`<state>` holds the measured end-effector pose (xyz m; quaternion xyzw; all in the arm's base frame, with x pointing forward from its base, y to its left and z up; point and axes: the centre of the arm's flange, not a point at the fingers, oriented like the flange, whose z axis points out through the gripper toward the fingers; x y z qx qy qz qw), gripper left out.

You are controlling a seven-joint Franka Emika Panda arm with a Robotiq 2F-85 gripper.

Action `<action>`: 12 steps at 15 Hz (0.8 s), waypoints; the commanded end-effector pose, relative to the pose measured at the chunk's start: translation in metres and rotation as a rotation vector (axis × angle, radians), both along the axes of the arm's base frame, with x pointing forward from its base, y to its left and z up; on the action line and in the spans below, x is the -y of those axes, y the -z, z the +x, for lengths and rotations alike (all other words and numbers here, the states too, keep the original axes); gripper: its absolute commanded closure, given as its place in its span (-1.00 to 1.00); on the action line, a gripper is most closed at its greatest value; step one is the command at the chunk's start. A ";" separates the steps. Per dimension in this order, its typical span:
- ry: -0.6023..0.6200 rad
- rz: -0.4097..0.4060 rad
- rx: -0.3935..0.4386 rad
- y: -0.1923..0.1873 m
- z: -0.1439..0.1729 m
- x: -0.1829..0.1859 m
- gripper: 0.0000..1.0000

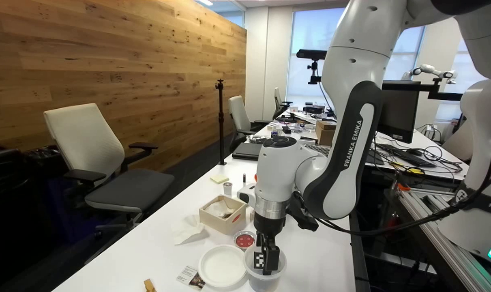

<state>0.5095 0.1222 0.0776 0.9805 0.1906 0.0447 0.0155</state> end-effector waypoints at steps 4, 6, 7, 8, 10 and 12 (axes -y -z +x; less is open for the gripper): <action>-0.002 0.001 0.015 0.005 0.003 -0.004 -1.00; -0.025 0.018 0.141 -0.041 0.030 -0.019 -1.00; -0.021 0.036 0.186 -0.065 0.037 -0.019 -1.00; -0.028 0.020 0.169 -0.070 0.028 -0.016 -1.00; -0.002 0.023 0.119 -0.052 0.006 -0.001 -1.00; 0.042 0.047 0.104 -0.043 0.002 0.010 -1.00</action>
